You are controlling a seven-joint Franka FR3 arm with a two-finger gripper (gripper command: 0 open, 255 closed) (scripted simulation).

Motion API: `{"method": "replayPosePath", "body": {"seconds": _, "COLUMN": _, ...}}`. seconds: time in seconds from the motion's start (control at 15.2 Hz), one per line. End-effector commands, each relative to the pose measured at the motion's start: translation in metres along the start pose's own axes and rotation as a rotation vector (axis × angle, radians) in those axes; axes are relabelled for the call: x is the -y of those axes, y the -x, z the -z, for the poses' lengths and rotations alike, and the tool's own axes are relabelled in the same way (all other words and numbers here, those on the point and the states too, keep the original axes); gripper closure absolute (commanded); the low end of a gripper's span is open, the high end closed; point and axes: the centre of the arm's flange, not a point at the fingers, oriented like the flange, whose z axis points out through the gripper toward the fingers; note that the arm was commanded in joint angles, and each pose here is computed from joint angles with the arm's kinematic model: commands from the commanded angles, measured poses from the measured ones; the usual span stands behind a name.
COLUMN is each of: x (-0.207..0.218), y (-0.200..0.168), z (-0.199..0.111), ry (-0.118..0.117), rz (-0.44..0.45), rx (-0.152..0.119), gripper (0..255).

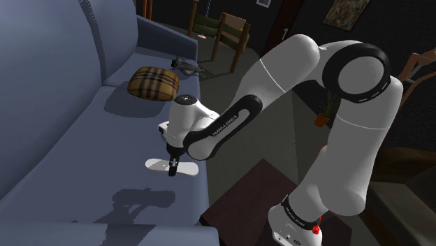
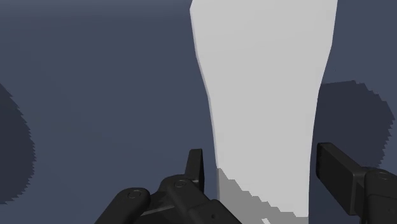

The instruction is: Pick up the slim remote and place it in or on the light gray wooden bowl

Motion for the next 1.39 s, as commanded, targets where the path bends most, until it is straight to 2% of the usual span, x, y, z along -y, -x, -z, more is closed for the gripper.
{"method": "replayPosePath", "body": {"seconds": 0.0, "x": 0.001, "y": 0.0, "z": 0.01, "ry": 0.0, "rz": 0.0, "rx": 0.0, "gripper": 255}}
{"method": "replayPosePath", "body": {"seconds": 1.19, "x": 0.0, "y": 0.0, "z": 0.103, "ry": 0.0, "rz": 0.0, "rx": 0.0, "gripper": 255}}
{"method": "replayPosePath", "body": {"seconds": 1.32, "x": -0.026, "y": 0.007, "z": 0.103, "ry": 0.0, "rz": 0.0, "rx": 0.0, "gripper": 255}}
